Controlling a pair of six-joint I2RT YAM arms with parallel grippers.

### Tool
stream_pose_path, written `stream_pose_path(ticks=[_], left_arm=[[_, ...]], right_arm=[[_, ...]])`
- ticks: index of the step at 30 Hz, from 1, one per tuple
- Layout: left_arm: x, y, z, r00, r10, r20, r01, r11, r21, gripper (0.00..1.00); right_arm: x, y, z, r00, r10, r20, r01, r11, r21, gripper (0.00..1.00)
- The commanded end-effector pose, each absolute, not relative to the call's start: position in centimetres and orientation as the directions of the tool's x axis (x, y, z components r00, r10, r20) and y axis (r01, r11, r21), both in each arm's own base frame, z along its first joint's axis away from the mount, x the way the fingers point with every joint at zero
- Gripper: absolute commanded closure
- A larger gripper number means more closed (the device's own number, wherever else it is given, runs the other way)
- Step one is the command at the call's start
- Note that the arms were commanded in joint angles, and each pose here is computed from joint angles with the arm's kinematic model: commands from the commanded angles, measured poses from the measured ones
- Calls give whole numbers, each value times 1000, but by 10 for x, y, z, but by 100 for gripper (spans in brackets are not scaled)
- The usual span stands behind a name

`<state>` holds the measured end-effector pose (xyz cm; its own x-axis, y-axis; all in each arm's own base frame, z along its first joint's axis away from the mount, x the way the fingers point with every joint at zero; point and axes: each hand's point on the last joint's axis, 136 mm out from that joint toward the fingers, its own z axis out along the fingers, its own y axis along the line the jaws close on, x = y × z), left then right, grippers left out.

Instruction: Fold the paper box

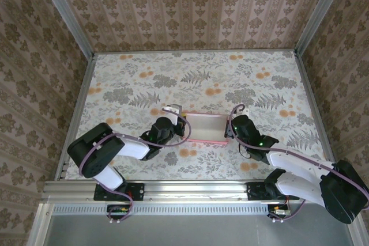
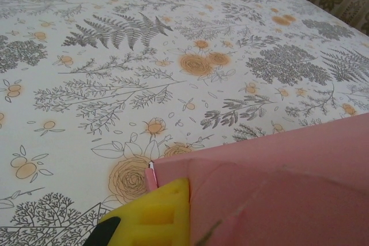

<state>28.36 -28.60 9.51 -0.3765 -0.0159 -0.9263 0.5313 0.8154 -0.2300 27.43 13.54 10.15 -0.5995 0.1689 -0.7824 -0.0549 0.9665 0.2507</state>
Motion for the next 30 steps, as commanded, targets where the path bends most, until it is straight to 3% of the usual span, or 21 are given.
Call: stream_pose_path(ticks=[1, 11, 21, 30], left_arm=[[275, -277, 62, -418, 79, -905, 526, 833, -170, 99], [278, -279, 61, -399, 111, -910, 538, 832, -135, 99], [285, -278, 66, -400, 146, -905, 533, 840, -100, 99], [287, -276, 67, -397, 156, -904, 535, 840, -90, 99]], right_arm=[[261, 133, 99, -628, 148, -764, -75, 966, 249, 80], [243, 156, 113, -688, 81, -721, -231, 918, 323, 66], [214, 169, 145, -693, 37, -720, -382, 828, 411, 68], [209, 138, 184, -626, 277, -729, -303, 776, 554, 73]])
